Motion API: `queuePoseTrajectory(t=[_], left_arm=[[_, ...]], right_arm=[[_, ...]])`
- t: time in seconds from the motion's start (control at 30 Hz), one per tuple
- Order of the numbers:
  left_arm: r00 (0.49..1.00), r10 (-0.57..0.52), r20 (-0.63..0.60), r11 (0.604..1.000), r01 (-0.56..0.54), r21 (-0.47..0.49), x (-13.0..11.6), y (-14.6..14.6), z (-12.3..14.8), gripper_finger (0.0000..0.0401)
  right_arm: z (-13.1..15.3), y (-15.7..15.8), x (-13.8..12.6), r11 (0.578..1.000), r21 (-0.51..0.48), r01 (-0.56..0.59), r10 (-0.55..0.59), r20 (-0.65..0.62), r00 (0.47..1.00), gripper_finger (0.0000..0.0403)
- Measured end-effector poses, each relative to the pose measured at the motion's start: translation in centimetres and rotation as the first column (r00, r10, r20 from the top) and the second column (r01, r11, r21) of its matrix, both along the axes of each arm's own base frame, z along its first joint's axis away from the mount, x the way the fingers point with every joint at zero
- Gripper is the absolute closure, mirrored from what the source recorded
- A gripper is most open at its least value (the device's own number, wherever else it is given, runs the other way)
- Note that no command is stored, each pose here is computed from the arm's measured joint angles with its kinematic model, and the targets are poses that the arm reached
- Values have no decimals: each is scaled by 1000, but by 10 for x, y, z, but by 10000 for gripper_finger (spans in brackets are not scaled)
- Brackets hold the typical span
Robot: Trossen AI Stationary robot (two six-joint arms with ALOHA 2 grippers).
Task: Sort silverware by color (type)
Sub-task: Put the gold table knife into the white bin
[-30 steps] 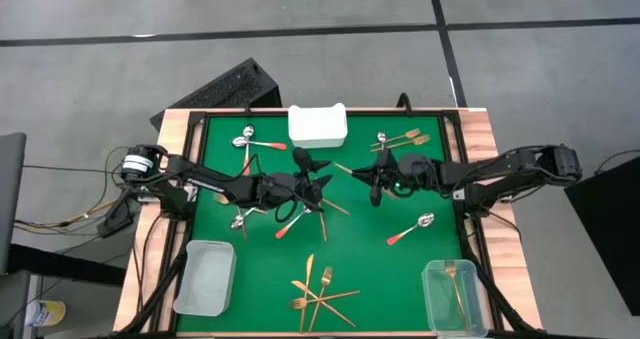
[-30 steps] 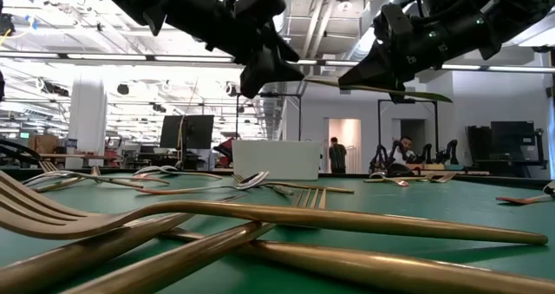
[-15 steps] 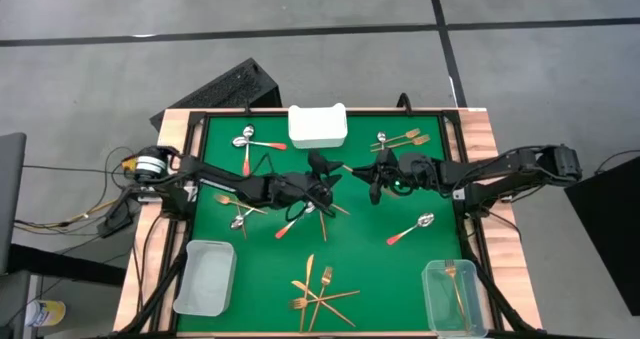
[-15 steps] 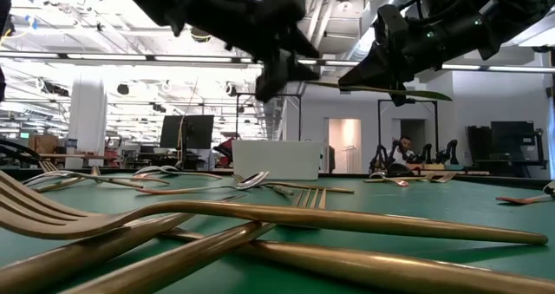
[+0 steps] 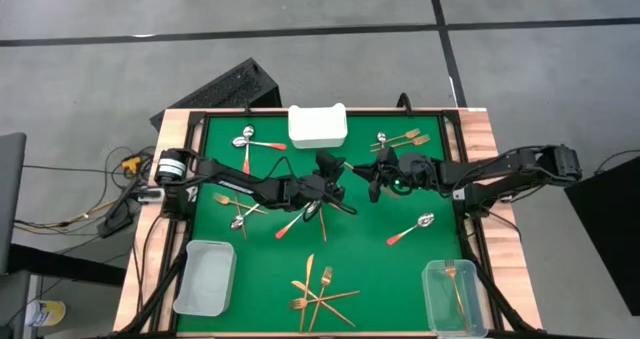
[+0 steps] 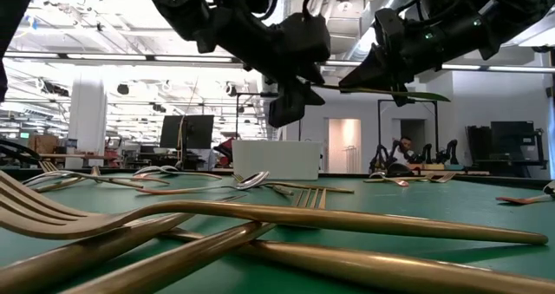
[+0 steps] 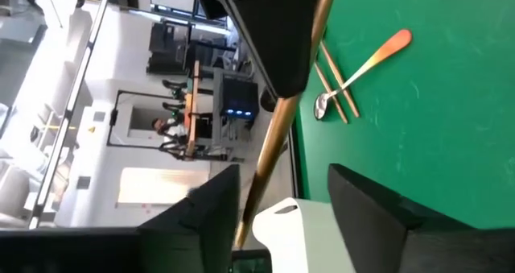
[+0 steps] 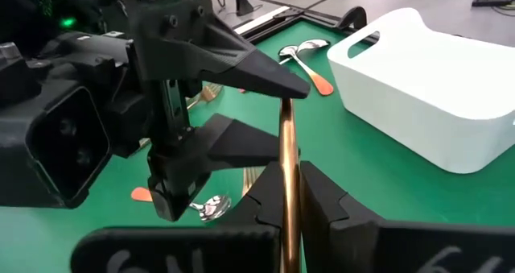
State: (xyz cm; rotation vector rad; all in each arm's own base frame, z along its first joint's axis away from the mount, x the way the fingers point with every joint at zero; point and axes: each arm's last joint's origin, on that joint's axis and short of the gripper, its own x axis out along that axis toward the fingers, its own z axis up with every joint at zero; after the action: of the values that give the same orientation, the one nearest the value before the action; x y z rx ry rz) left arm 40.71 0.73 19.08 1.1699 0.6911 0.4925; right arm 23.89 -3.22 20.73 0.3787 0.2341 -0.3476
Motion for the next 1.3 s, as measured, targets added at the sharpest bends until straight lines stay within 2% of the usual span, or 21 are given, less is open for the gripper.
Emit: queuePoseTrajectory(t=[0.3, 0.5, 0.57, 0.67, 0.77, 0.9, 1.07, 1.2, 1.3], left_arm=[[1000, 5, 17, 1000, -5, -14, 0, 0, 0, 387], [1000, 18, 14, 999, -17, -30, 0, 4, -2, 392], [999, 44, 12, 997, -43, -56, -1, 10, -4, 396], [985, 172, -4, 984, -172, -49, -6, 27, -8, 396], [946, 320, -48, 947, -321, -15, -14, 50, -10, 397], [895, 425, -136, 902, -431, -16, -33, 79, -5, 398], [852, 446, -273, 872, -483, -81, -65, 108, 11, 398], [839, 427, -336, 856, -495, -150, -90, 124, 29, 397], [825, 429, -369, 845, -510, -160, -103, 134, 38, 397]], right_arm=[[0, -1, 0, 1000, -8, 3, -3, -4, 1000, 372], [0, -1, 0, 997, -76, -11, 9, -24, 1000, 340], [1, -2, -1, 995, -98, 21, -23, -20, 1000, 325], [5, -3, -3, 988, -142, 66, -69, -17, 997, 302], [14, -3, -8, 980, -168, 104, -102, 18, 995, 282], [22, -3, -14, 977, -173, 123, -116, 48, 992, 264], [18, -3, -17, 979, -166, 117, -120, -6, 993, 262], [12, -3, -17, 982, -147, 117, -125, -50, 991, 266], [7, -3, -15, 983, -144, 113, -126, -79, 989, 266]])
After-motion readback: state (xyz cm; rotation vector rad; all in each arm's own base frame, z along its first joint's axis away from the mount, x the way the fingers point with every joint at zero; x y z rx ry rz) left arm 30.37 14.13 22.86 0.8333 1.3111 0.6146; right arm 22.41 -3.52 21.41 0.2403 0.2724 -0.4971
